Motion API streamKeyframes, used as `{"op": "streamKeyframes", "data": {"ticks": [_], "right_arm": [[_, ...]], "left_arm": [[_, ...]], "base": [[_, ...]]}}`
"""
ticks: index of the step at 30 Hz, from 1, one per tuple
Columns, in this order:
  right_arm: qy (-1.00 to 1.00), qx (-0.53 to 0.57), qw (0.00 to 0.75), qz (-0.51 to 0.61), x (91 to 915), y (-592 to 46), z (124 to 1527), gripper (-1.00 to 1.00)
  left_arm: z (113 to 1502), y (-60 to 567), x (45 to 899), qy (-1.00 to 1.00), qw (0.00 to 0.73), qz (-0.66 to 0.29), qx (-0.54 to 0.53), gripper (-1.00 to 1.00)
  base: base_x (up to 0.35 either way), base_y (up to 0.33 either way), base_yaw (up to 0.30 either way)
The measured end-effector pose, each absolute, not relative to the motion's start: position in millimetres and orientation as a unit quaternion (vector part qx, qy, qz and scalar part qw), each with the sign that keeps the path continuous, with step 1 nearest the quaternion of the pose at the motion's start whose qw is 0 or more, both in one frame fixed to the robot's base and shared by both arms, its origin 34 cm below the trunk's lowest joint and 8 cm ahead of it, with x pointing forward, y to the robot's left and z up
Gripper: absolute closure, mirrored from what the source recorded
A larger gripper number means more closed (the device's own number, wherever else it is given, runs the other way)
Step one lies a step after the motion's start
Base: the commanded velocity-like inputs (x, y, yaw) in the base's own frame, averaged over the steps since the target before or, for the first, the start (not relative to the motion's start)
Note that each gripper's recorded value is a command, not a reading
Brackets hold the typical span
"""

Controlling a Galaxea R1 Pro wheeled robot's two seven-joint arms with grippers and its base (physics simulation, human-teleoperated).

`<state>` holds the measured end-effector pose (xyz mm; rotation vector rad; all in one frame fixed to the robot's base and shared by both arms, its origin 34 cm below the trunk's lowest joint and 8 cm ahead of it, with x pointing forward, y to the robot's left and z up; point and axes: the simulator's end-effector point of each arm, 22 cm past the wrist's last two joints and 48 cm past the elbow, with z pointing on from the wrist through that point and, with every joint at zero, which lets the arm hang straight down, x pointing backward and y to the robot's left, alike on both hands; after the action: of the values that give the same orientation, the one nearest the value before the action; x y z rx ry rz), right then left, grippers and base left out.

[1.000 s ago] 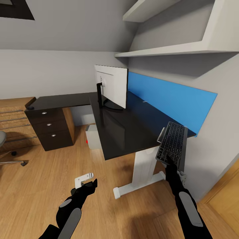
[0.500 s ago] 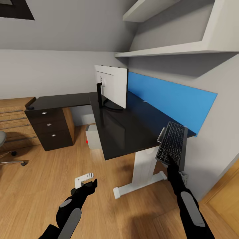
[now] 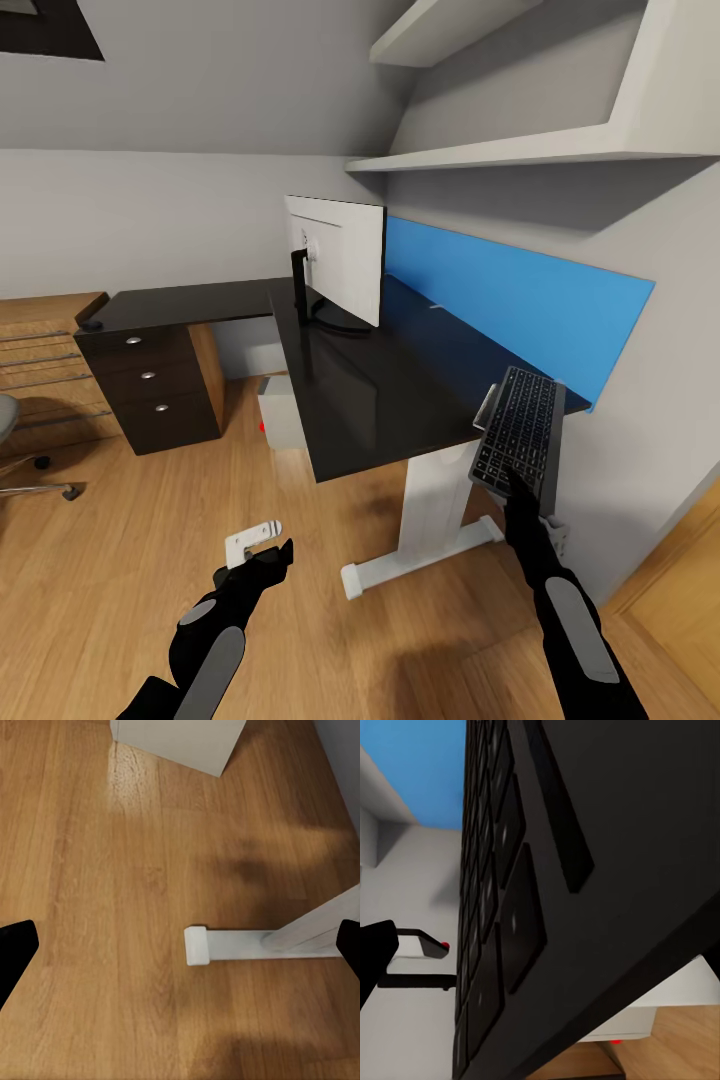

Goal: In the bedroom, organize the workspace by keeping the computer under the desk, ensuring the monitor is on the desk, placing the keyboard on the desk next to the monitor, placing the mouse on the desk next to the keyboard, moving the folder from the swivel chair onto the desk next to the mouse, stacking the notebook on top of the folder with the pen on top of the notebook, and positioning the swivel chair next to the desk.

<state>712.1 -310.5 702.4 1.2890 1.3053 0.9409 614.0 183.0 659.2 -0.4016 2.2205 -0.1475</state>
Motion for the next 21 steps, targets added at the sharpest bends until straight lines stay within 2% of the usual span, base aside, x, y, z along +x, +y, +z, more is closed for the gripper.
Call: {"op": "streamKeyframes", "data": {"ticks": [3,4,21], "right_arm": [[0.543,0.536,0.514,0.391,712.1,-310.6,702.5,-1.0],[0.543,0.536,0.514,0.391,712.1,-310.6,702.4,1.0],[0.542,0.534,0.517,0.392,712.4,-310.7,703.8,1.0]], "left_arm": [[659.2,183.0,614.0,0.888,0.426,-0.059,-0.161,-1.0],[659.2,183.0,614.0,0.888,0.426,-0.059,-0.161,-1.0],[658.8,182.4,613.8,0.888,0.426,-0.059,-0.16,-1.0]], "base": [[0.0,0.0,0.0],[0.0,0.0,0.0],[0.0,0.0,0.0]]}}
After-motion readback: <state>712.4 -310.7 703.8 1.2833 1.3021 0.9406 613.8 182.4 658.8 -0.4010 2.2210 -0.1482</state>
